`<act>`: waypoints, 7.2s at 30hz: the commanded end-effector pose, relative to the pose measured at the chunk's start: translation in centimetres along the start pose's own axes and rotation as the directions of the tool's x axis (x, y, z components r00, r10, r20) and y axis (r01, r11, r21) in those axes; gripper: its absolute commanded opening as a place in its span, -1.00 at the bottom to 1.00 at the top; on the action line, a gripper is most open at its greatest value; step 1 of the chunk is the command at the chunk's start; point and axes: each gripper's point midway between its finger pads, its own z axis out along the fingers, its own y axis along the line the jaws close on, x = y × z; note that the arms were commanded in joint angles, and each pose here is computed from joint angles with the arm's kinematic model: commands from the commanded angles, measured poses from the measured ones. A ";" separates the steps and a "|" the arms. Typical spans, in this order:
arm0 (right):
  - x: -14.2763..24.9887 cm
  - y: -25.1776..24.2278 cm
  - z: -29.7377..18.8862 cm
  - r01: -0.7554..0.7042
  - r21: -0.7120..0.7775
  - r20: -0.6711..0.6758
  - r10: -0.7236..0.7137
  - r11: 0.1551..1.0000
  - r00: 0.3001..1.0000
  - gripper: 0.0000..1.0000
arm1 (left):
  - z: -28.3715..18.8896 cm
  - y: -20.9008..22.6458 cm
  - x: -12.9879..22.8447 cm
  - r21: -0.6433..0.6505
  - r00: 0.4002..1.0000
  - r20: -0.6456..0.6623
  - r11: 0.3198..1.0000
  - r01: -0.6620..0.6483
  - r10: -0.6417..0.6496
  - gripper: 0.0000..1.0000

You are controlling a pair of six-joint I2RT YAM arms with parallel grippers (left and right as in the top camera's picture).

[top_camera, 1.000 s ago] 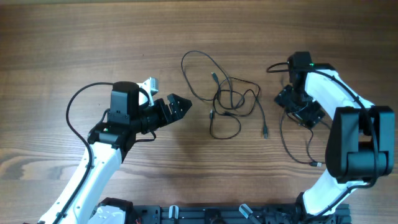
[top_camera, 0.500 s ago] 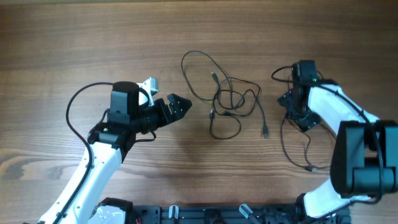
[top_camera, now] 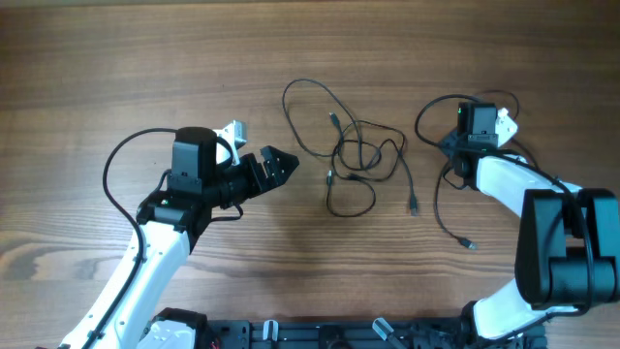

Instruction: Untangle cables

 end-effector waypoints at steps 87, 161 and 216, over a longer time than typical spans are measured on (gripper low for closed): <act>1.9 -1.9 -36.7 0.164 -0.681 -0.056 -0.275 0.713 0.960 1.00 | 0.0 0.0 -0.3 -0.006 1.000 0.010 1.000 -0.022 0.022 1.00; 12.5 13.0 -12.8 0.164 -0.583 -0.355 -0.431 0.796 0.830 0.99 | -2.4 1.8 -2.9 -0.076 0.990 0.140 0.997 0.018 -0.007 1.00; 17.8 24.0 -12.3 0.961 -0.272 0.442 -0.893 -0.049 0.080 0.59 | -13.9 4.9 -2.0 -0.163 0.912 0.400 0.972 0.169 -0.092 1.00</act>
